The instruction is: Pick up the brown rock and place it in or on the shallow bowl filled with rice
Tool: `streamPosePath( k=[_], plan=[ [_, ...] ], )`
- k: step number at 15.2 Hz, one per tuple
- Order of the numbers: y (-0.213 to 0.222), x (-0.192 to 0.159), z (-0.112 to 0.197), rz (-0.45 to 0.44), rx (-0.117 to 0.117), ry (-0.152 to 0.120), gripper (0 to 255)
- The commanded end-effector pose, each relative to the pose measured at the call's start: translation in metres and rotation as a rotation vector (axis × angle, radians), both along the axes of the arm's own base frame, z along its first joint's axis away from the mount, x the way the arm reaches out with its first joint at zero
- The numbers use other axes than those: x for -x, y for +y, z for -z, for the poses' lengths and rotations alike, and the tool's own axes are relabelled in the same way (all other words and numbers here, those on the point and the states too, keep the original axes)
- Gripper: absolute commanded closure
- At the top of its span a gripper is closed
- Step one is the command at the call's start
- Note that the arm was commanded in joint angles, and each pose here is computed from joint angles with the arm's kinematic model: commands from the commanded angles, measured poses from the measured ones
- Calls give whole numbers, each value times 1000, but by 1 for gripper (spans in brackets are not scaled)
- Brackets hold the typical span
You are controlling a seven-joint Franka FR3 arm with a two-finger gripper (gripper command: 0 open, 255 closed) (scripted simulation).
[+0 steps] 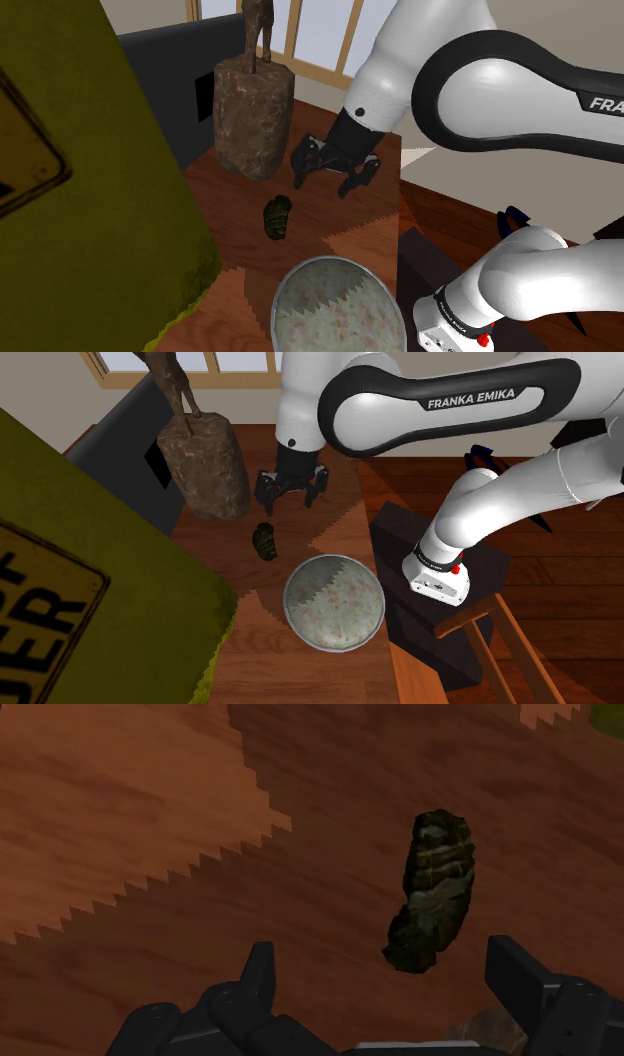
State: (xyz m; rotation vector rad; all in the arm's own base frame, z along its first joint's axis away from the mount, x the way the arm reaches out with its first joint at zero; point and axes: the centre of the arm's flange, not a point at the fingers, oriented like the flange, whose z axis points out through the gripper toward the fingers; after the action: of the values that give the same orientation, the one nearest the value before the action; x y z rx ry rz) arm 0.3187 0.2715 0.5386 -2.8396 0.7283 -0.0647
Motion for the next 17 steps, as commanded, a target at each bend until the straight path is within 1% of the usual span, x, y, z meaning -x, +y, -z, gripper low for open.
streamPosePath(
  k=[1, 3, 11, 17],
  plan=[
    [24, -8, 10, 60, -23, 15, 0],
    [42, -15, 17, 109, -41, 27, 0],
    [51, -18, 56, 109, -41, 27, 0],
    [51, -18, 56, 109, -41, 27, 0]
  ],
)
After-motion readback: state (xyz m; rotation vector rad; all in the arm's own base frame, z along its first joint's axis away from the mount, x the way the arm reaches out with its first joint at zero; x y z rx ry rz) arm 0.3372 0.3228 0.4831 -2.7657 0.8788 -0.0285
